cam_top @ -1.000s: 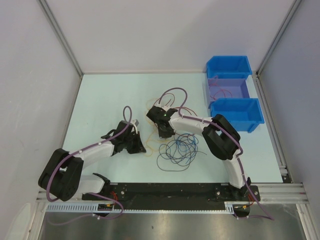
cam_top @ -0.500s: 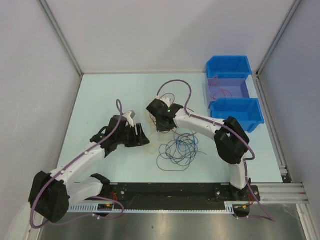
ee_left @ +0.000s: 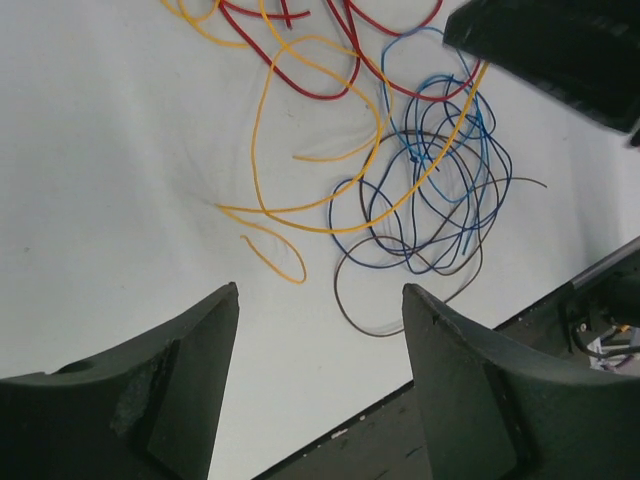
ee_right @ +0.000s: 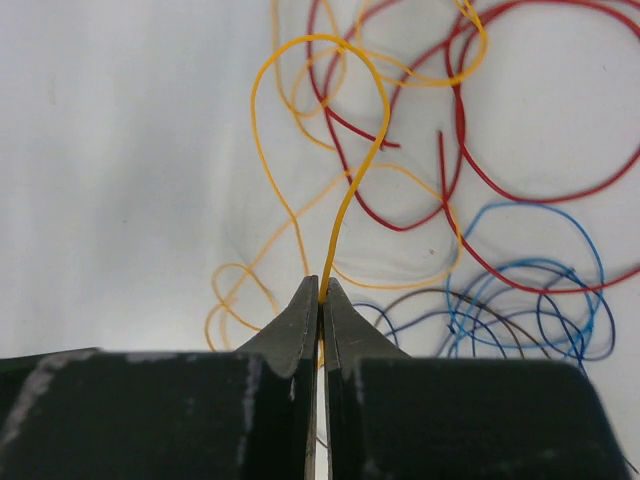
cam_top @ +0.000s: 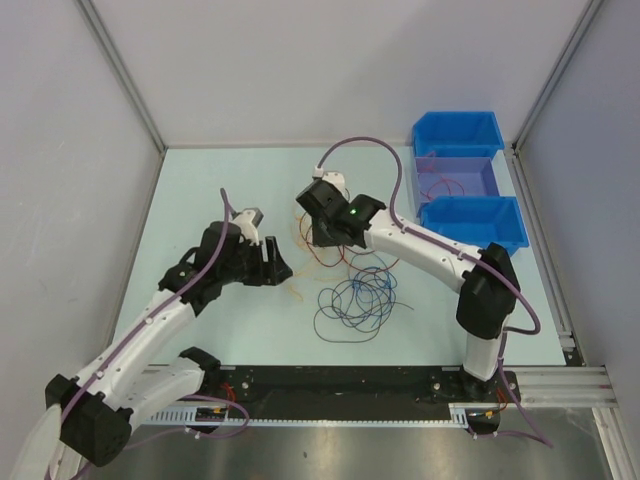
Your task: Untangle the cables
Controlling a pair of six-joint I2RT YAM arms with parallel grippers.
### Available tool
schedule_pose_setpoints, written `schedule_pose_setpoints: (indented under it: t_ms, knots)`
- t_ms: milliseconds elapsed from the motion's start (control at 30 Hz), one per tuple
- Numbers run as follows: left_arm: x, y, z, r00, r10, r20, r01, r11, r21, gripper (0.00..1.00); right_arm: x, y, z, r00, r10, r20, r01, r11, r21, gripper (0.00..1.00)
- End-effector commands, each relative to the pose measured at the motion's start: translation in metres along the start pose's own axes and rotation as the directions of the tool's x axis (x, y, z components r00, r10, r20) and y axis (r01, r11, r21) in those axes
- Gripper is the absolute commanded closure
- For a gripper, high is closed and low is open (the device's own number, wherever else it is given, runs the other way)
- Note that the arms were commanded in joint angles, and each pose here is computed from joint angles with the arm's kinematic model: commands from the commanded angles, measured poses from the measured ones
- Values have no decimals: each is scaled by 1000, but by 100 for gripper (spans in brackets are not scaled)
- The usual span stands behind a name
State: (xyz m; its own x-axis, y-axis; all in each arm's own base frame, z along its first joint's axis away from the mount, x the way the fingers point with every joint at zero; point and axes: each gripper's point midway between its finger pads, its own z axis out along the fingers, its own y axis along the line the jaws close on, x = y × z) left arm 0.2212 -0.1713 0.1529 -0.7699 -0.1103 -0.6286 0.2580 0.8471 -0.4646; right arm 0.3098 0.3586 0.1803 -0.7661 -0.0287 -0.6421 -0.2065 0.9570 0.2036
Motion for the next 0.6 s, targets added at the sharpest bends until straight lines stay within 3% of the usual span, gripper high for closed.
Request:
schedule_pose_setpoints:
  t_ms: [0,133,233,567]
  knots:
    - [-22,1,-22,992,125,12,-124,991,-54,28,30,-34,14,997,20,-73,-10,991,135,100]
    - [-22,14,-27,985,169,21,-166,979,-118,26,50,-54,36,993,9,-120,17,977,214,100]
    - [-20,7,-26,983,178,36,-176,982,-69,26,54,-63,46,990,-3,-139,38,967,252,100]
    - [-22,10,-26,983,176,52,-171,981,-89,26,77,-101,72,975,-32,-222,117,917,381,100]
